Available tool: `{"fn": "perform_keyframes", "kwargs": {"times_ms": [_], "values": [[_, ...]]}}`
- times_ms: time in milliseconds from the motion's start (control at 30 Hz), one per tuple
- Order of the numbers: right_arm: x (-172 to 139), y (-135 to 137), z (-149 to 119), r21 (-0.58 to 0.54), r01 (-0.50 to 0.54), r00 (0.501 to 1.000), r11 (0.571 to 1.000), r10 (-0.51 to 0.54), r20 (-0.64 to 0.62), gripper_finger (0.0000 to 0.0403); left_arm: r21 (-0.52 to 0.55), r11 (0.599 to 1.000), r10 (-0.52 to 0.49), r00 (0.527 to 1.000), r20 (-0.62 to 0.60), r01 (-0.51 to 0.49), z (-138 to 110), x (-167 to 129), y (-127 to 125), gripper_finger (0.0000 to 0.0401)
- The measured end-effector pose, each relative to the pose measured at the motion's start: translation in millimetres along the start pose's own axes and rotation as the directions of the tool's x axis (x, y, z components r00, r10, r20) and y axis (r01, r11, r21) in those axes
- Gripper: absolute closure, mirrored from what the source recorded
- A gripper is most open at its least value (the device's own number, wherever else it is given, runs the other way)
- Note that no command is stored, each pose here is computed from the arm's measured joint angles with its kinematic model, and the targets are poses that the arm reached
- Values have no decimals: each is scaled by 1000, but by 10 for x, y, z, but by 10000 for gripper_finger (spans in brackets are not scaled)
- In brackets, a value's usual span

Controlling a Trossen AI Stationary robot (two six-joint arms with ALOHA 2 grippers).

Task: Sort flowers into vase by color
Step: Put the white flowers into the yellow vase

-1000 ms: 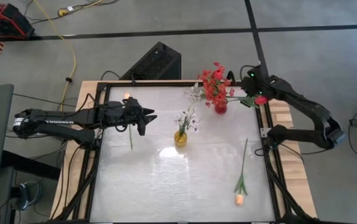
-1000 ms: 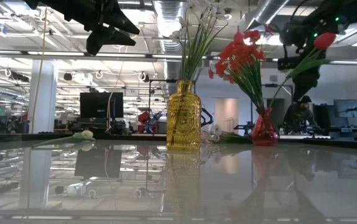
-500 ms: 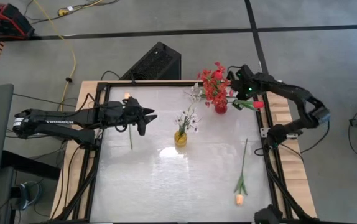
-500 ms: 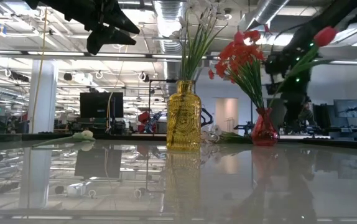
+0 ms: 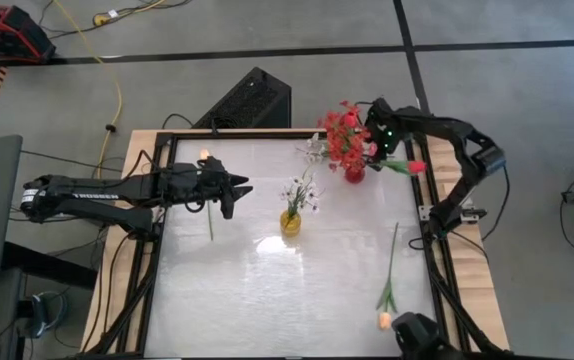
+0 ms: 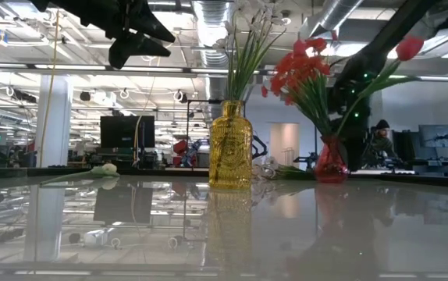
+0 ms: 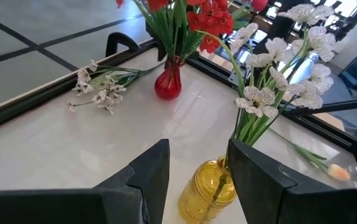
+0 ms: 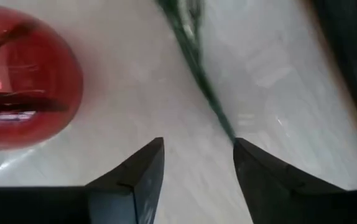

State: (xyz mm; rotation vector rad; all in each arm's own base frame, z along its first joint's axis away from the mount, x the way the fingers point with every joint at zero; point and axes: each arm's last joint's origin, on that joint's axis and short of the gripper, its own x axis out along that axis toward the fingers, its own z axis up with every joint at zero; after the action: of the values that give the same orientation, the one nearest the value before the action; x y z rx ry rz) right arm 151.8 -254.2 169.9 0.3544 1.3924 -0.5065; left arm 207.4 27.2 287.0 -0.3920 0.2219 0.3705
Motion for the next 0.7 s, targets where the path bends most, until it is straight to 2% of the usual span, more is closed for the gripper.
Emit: {"fn": "perform_keyframes", "kwargs": {"times_ms": [100, 300, 467, 600, 700], "values": [[73, -33, 54, -5, -13, 1000, 1000, 13, -4, 184, 1, 1000, 1, 1000, -3, -1, -3, 0, 1, 250], [178, -89, 119, -45, 35, 999, 998, -36, -34, 199, 5, 1000, 9, 1000, -21, -9, -21, -1, 9, 250], [353, -49, 151, -69, 23, 996, 997, -29, -88, 214, 5, 1000, 9, 1000, -22, -9, -21, -1, 9, 250], [393, 33, 176, -105, 27, 993, 994, -38, -112, 255, 5, 1000, 9, 1000, -22, -9, -21, -1, 9, 250], [395, 94, 192, -128, 21, 992, 992, -37, -118, 316, 6, 1000, 11, 1000, -26, -11, -25, -1, 11, 250]]}}
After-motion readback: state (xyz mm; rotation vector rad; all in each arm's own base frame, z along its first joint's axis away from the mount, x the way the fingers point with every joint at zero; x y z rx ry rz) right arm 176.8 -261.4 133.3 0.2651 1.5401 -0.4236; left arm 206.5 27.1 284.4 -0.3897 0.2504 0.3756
